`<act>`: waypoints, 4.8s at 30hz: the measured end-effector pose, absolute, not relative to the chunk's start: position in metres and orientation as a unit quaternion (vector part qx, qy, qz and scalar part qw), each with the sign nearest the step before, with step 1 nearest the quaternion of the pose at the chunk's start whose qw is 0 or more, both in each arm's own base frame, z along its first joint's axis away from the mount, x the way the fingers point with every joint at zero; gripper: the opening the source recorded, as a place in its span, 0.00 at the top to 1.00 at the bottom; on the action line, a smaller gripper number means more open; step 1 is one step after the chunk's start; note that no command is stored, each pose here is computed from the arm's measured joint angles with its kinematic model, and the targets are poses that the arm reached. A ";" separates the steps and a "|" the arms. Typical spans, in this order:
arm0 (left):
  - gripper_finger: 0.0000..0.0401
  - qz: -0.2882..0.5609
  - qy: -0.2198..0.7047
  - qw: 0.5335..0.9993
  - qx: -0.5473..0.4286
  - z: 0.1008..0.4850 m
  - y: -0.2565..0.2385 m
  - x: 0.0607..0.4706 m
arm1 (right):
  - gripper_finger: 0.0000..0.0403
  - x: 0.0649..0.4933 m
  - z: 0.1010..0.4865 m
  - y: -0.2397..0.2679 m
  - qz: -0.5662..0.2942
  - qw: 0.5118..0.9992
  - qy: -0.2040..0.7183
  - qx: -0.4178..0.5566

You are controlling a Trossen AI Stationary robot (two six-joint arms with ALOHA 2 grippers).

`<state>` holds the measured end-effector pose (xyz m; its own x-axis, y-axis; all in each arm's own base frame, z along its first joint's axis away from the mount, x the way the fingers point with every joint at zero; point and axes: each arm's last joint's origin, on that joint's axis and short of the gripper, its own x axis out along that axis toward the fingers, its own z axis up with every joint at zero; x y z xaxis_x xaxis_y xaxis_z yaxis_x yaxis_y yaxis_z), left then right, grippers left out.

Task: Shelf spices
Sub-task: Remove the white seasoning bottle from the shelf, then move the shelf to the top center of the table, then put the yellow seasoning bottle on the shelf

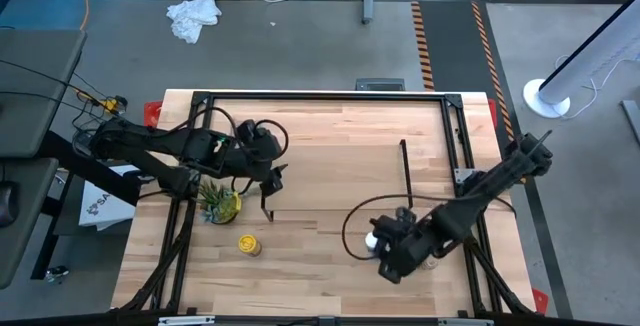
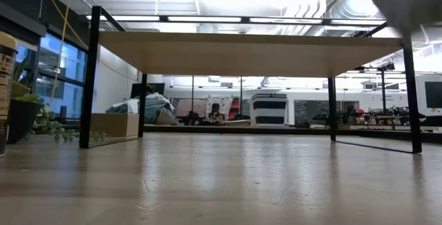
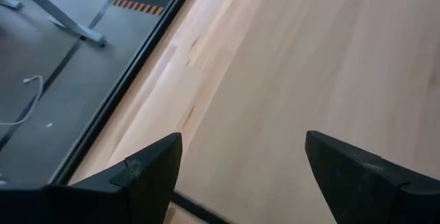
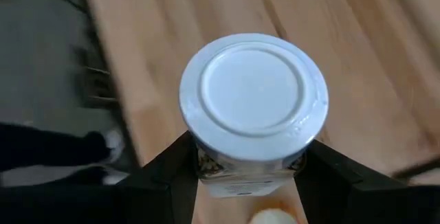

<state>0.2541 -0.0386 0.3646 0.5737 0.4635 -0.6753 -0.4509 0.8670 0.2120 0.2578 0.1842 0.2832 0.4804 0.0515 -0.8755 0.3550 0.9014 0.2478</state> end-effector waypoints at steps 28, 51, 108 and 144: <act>0.24 0.263 0.312 0.908 -0.091 0.372 -0.042 0.264 | 0.37 0.281 0.196 0.145 -0.128 0.904 0.393 0.108; 0.25 0.200 0.297 0.920 -0.160 0.391 -0.062 0.259 | 0.21 0.283 0.264 0.153 -0.057 0.877 0.476 0.024; 1.00 0.256 0.556 0.791 0.006 0.218 -0.039 0.345 | 1.00 0.312 0.245 0.010 -0.300 0.780 0.544 0.078; 1.00 0.248 0.464 0.849 -0.053 0.333 -0.013 0.257 | 1.00 0.285 0.305 0.031 -0.139 0.859 0.473 0.139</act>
